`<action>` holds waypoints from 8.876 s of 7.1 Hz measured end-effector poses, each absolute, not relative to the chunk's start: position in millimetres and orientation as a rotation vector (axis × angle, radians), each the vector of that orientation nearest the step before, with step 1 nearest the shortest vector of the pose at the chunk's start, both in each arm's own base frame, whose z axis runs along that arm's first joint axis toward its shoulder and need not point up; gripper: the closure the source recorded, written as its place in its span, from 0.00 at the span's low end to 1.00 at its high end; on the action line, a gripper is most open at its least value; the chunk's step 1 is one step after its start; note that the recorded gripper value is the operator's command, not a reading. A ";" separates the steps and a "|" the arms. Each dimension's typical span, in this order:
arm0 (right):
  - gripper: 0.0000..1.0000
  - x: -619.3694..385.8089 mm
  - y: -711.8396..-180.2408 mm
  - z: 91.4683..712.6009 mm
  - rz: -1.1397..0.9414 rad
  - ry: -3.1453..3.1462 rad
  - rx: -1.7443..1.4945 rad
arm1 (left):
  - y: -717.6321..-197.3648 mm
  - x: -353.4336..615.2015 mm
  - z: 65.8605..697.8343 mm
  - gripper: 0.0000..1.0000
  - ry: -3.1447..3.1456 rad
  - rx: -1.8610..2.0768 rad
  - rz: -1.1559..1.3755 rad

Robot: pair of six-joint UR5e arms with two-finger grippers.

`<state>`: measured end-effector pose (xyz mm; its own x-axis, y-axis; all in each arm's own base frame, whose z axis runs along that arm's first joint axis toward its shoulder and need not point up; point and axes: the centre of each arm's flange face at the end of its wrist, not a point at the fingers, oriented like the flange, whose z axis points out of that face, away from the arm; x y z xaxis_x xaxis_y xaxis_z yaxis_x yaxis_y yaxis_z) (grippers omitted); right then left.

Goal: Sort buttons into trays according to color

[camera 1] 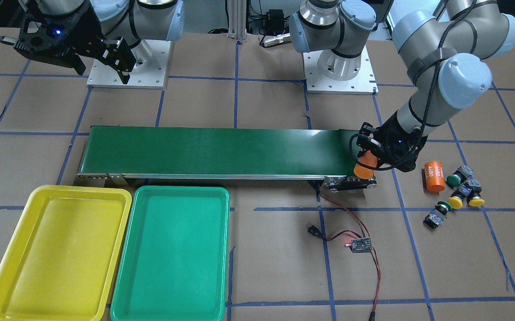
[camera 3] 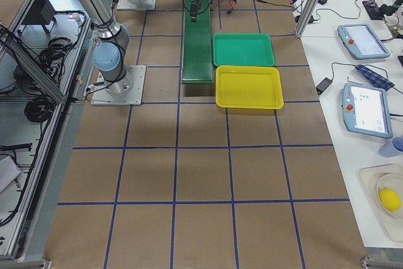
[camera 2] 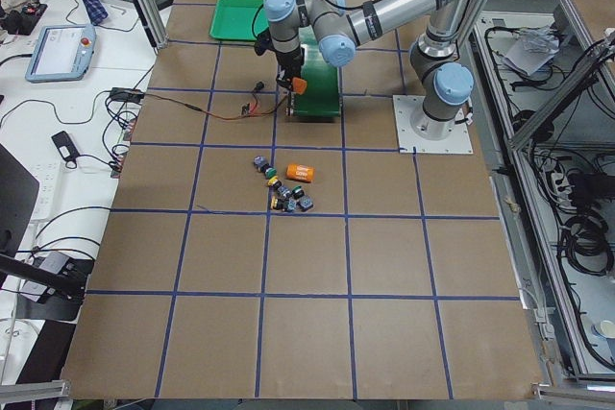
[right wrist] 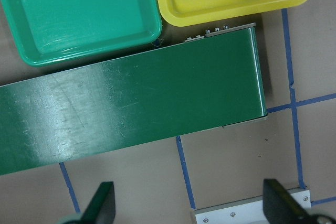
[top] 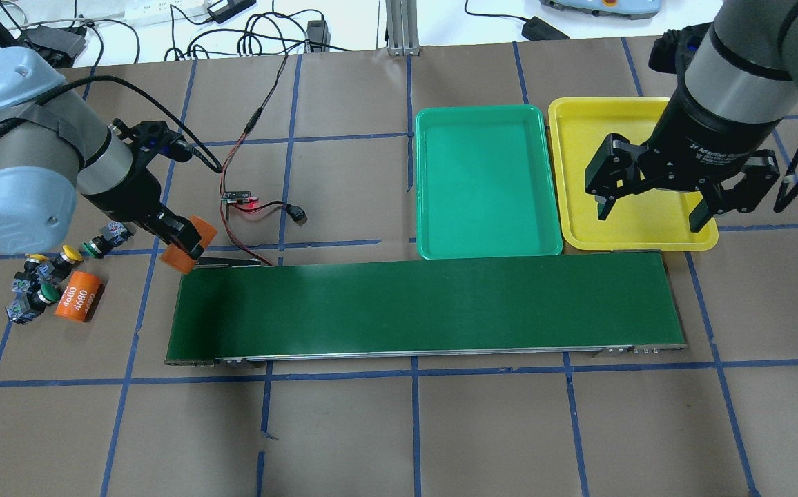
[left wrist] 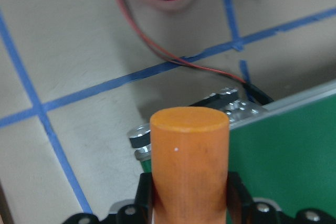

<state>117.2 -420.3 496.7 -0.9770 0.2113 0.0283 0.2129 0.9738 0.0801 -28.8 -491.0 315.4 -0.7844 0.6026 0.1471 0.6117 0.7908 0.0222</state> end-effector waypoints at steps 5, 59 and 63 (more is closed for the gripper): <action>0.00 116.0 -420.2 496.2 -0.131 -3.089 -0.332 | -448.6 -81.3 305.0 0.89 -2.244 -1.889 0.167; 0.00 114.1 -426.7 498.0 -0.074 -3.083 -0.435 | -503.4 105.8 258.7 0.00 -2.923 -0.880 0.199; 0.00 116.3 -426.9 498.4 -0.065 -3.057 -0.653 | -522.3 163.3 233.7 0.00 -2.964 -0.756 0.177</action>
